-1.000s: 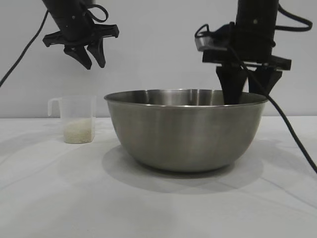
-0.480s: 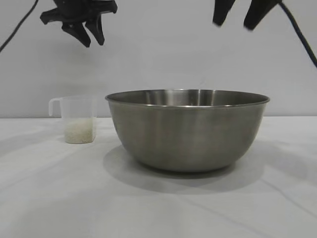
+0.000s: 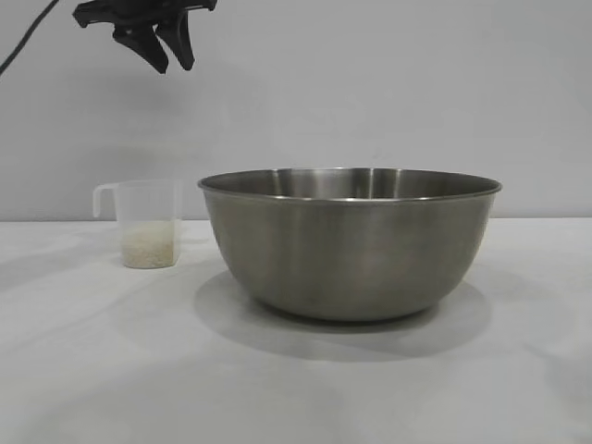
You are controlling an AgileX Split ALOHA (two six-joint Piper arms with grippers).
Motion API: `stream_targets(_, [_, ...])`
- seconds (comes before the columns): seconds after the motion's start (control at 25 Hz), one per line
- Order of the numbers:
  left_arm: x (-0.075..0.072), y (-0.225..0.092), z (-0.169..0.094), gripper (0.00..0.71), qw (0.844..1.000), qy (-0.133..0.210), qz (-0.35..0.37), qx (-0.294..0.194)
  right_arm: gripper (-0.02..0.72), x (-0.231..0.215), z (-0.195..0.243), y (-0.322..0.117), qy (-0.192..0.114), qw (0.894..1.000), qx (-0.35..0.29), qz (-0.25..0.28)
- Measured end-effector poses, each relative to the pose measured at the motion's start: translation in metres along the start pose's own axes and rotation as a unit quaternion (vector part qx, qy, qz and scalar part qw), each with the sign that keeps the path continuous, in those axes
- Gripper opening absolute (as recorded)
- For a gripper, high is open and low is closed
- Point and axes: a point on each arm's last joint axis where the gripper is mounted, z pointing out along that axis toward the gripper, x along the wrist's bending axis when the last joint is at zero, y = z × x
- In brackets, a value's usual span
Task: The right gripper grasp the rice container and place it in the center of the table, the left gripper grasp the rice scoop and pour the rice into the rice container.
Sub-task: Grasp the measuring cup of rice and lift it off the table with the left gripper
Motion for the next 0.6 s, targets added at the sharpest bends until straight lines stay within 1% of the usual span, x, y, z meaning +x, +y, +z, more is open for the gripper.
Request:
stream_targets(0.16, [0.001, -0.026, -0.002, 0.214, 1.0, 0.007, -0.003, 0.001, 0.476, 0.006, -0.002, -0.037, 0.013, 1.0, 0.016, 0.009])
stream_targets(0.24, [0.002, -0.036, -0.01, 0.214, 1.0, 0.011, -0.003, -0.009, 0.476, 0.009, -0.01, -0.052, 0.018, 1.0, 0.001, 0.009])
stream_targets(0.48, [0.003, -0.067, -0.037, 0.214, 0.998, 0.027, 0.002, -0.06, 0.476, 0.014, -0.037, -0.072, 0.012, 0.998, -0.059, 0.017])
stream_targets(0.52, [0.004, -0.075, -0.041, 0.214, 0.997, 0.03, 0.003, -0.065, 0.476, 0.014, -0.04, -0.074, 0.011, 0.998, -0.061, 0.019])
stream_targets(0.6, [0.005, -0.094, -0.047, 0.214, 0.997, 0.036, 0.004, -0.074, 0.476, 0.014, -0.042, -0.081, 0.006, 0.999, -0.043, 0.016])
